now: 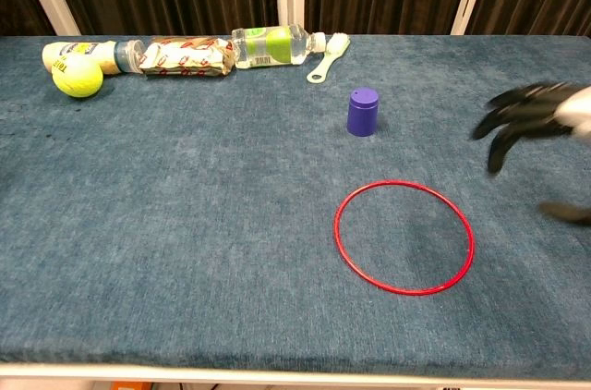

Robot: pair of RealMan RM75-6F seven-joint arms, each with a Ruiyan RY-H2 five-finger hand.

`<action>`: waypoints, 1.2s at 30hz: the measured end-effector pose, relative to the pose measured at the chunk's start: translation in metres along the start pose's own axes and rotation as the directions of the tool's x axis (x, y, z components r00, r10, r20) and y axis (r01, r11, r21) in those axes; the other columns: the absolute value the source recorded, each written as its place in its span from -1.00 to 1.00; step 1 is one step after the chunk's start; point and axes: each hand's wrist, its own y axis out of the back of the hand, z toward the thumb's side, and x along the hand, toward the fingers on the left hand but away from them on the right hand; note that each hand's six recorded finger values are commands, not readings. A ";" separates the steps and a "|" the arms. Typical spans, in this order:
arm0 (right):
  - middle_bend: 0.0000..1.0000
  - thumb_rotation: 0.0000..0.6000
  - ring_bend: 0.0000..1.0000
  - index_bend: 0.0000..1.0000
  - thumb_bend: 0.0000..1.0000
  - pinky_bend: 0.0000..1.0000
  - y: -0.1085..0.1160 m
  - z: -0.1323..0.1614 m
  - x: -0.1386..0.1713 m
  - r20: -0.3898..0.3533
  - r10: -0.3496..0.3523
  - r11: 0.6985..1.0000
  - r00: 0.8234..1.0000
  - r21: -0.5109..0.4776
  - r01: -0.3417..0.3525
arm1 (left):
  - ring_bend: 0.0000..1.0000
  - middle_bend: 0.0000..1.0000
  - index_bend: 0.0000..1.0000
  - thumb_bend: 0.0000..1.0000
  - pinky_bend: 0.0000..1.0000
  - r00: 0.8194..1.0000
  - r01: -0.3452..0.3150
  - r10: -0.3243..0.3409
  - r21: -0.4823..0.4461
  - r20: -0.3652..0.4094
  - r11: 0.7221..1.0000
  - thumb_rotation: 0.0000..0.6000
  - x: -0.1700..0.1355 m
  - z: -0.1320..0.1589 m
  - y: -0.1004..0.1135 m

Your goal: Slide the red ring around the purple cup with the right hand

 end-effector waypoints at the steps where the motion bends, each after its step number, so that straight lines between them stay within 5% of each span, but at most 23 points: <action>1: -0.82 1.00 -1.00 -0.17 -0.39 -1.00 -0.004 0.002 -0.004 -0.011 0.007 1.000 1.000 0.012 -0.006 | -1.00 -0.87 -0.74 -0.95 -1.00 1.000 0.003 -0.003 0.000 -0.002 1.000 1.00 0.000 -0.001 -0.001; 13: -0.87 1.00 -1.00 -0.10 -0.35 -1.00 -0.047 0.010 -0.020 -0.074 0.059 0.993 0.996 0.104 -0.051 | -1.00 -0.87 -0.74 -0.95 -1.00 1.000 0.021 -0.021 -0.007 -0.001 1.000 1.00 0.001 -0.002 -0.006; 36: -0.74 1.00 -1.00 0.14 -0.33 -1.00 -0.056 0.009 -0.027 -0.070 0.061 0.994 0.996 0.091 -0.054 | -1.00 -0.88 -0.74 -0.95 -1.00 1.000 0.024 -0.024 -0.009 -0.005 1.000 1.00 -0.001 -0.004 -0.007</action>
